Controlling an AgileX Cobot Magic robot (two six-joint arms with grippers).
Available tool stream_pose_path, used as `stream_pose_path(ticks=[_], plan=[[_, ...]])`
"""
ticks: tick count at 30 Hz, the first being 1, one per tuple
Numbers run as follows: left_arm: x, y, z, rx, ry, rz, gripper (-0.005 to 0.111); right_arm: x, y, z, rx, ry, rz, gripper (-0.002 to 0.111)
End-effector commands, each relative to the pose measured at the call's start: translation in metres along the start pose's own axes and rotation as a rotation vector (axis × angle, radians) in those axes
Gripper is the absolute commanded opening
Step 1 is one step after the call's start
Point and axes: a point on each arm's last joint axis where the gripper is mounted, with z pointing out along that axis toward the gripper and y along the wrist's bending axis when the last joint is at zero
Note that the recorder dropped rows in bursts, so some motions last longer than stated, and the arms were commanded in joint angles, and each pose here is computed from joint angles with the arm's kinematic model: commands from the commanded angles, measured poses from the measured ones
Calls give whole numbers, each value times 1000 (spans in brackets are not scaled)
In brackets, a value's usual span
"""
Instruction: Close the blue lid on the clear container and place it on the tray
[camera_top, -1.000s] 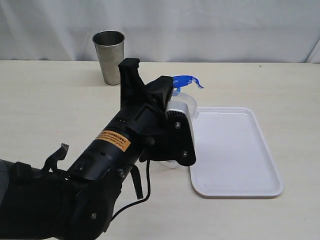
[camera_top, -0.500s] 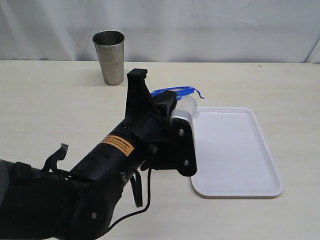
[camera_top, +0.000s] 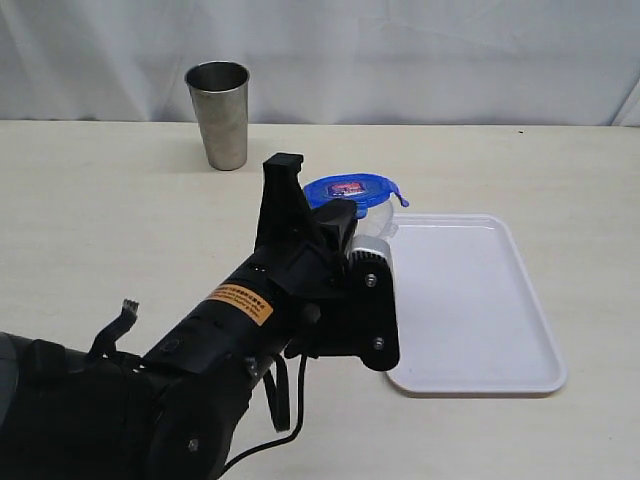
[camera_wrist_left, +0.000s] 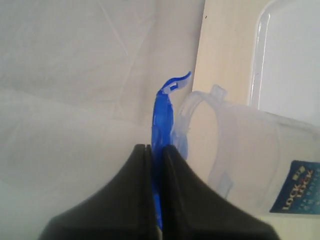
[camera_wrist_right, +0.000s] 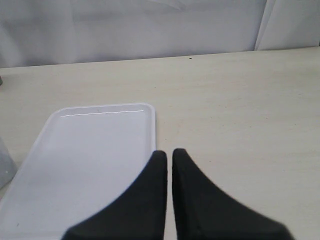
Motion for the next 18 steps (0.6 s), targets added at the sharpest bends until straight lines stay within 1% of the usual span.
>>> stream_pose_path(ticks=[1, 2, 5, 7, 12, 18], plan=[[-2, -4, -1, 54, 2, -10, 0, 0, 0, 0, -1, -6, -2, 4], [-3, -6, -1, 77, -2, -11, 0, 0, 0, 0, -1, -6, -2, 4], [-3, -8, -1, 96, -7, -5, 0, 0, 0, 0, -1, -6, -2, 4], [-4, -10, -2, 125, -15, 22, 0, 0, 0, 0, -1, -6, -2, 4], [-3, -8, -2, 105, -10, 22, 0, 0, 0, 0, -1, -6, -2, 4], [-3, -8, -2, 105, -11, 37, 0, 0, 0, 0, -1, -6, -2, 4]])
